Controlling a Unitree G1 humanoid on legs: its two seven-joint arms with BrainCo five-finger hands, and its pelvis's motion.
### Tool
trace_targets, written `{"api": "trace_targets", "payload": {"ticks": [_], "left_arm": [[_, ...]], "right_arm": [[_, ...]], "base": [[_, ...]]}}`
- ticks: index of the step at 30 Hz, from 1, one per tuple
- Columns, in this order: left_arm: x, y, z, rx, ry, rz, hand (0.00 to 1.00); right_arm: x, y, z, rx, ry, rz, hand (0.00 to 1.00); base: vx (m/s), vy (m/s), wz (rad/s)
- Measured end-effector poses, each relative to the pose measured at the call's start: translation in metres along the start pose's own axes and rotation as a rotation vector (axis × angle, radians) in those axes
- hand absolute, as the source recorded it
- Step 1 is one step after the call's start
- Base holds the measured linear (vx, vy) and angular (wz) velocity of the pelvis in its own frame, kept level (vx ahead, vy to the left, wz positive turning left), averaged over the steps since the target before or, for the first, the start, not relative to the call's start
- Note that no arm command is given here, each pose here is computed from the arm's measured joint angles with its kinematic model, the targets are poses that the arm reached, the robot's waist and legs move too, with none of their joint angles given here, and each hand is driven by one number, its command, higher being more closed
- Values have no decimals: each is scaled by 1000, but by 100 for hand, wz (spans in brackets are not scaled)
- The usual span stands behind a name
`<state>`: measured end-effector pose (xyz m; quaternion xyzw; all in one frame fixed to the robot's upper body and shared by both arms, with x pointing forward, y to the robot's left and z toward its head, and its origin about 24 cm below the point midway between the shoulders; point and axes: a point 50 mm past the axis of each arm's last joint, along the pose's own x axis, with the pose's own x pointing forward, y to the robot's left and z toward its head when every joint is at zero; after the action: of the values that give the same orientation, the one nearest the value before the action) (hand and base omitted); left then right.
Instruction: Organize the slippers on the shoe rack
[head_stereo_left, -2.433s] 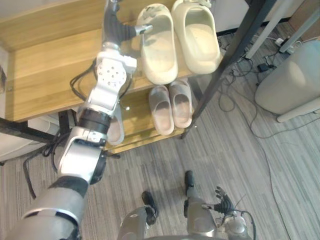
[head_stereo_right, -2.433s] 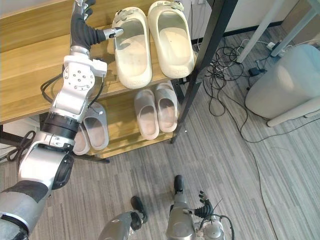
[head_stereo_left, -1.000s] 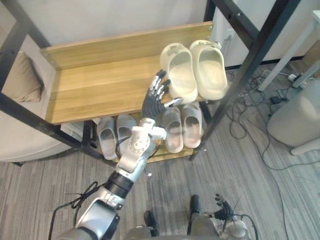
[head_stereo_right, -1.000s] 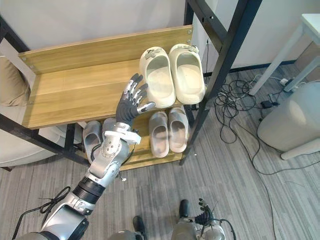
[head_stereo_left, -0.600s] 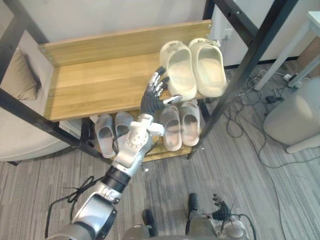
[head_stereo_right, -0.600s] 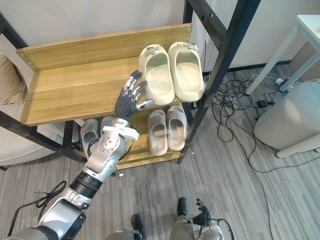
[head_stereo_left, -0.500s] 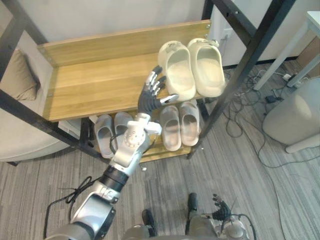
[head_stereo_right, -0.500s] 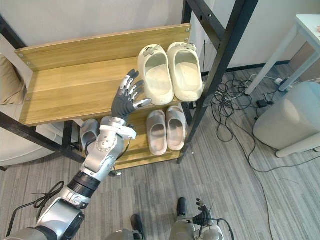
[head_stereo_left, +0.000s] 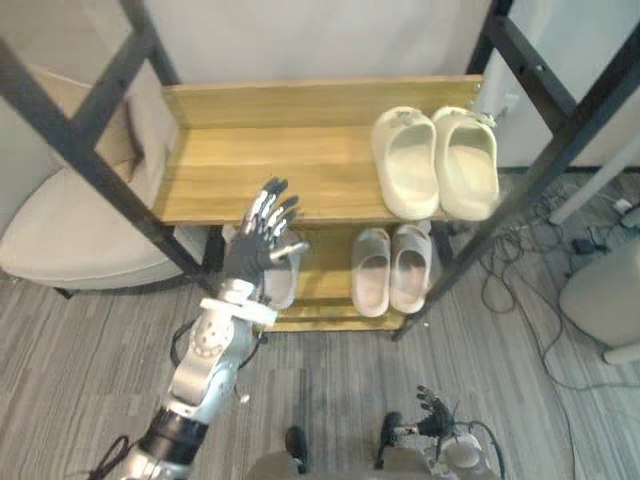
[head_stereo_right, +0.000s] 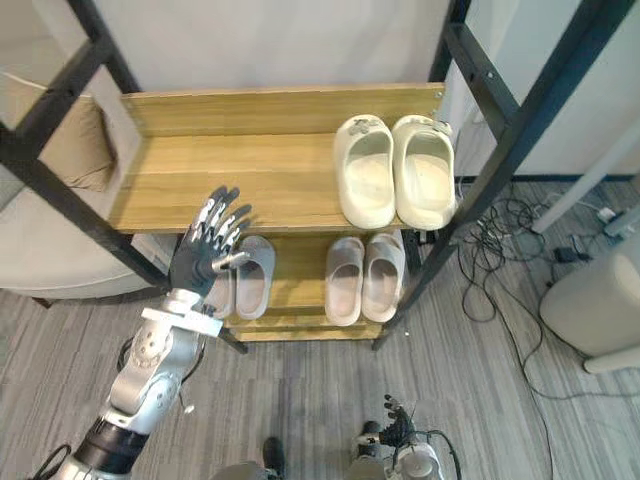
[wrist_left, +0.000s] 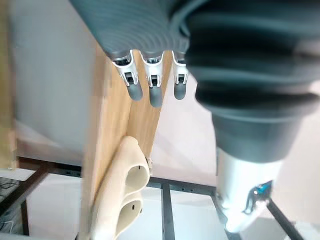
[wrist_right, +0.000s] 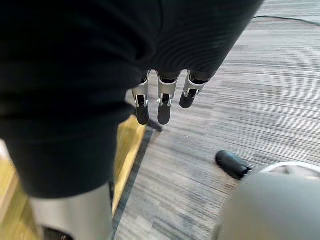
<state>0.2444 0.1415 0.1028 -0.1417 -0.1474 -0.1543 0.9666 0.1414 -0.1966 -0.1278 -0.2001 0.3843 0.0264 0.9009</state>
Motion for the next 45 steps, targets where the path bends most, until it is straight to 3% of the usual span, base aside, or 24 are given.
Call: {"api": "trace_targets", "payload": {"ticks": [11,18,24,29,45], "left_arm": [[-99,23,-87,-72,470,197,0],[-168,38,-153,124,900,313,0],[-211,54,-171,255,1132,423,0],[-216,57,-171,329,1167,454,0],[-198,59,-177,326,1138,516,0]], "right_arm": [[2,5,0,5,15,20,0],[3,12,-5,0,41,48,0],[2,18,-8,-39,54,71,0],[2,20,-9,-37,64,64,0],[16,11,11,14,40,-9,0]], "base": [[-16,-24,7],[-6,-4,3],[5,-7,5],[13,-2,6],[42,26,60]]}}
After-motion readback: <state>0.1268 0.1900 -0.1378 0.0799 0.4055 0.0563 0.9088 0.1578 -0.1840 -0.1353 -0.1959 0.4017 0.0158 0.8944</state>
